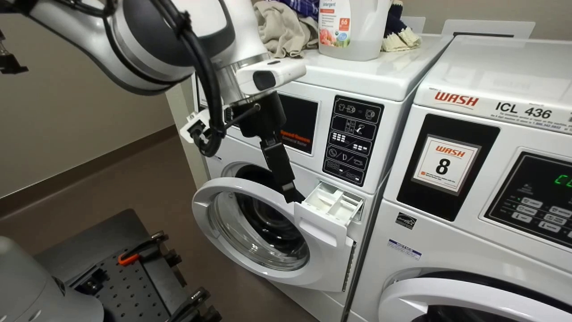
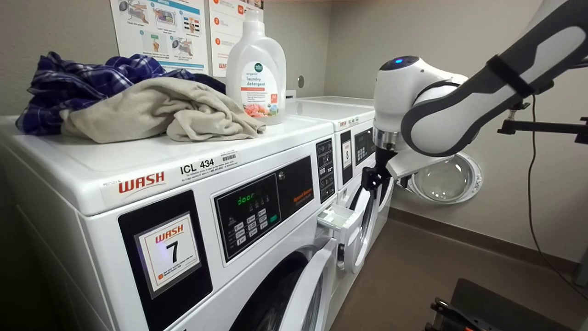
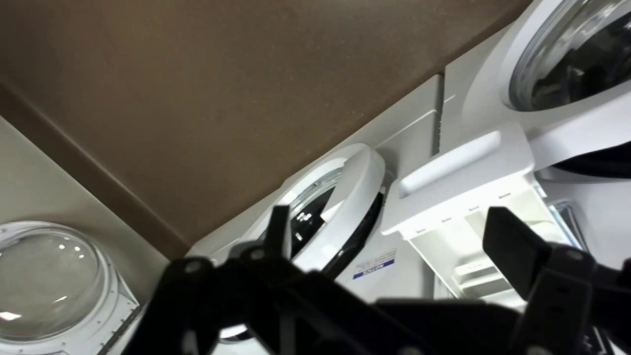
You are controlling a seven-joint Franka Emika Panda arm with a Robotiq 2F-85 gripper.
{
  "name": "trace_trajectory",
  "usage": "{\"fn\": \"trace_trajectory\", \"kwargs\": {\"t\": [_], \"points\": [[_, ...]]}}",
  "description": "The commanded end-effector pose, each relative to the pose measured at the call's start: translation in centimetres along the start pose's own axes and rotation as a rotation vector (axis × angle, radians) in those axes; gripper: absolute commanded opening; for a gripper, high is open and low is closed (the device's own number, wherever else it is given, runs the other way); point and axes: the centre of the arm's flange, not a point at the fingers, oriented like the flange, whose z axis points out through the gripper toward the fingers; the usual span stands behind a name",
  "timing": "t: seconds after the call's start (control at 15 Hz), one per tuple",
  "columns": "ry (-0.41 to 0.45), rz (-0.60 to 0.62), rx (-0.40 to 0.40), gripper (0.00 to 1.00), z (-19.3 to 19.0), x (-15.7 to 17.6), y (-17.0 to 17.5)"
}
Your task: Close the detergent dispenser of the washing machine.
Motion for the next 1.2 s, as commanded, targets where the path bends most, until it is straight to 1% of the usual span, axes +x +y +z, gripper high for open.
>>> {"fn": "trace_trajectory", "kwargs": {"t": [0.0, 0.2, 0.4, 0.67, 1.13], "points": [[-0.005, 0.036, -0.074, 1.00, 3.3, -0.5, -0.1], [-0.022, 0.052, -0.107, 1.00, 6.6, -1.1, -0.3], [-0.034, 0.071, -0.120, 1.00, 9.8, -1.5, -0.6], [-0.028, 0.092, -0.106, 1.00, 13.5, -1.6, -1.4], [0.028, 0.110, -0.066, 1.00, 17.3, -0.6, -3.8]]}}
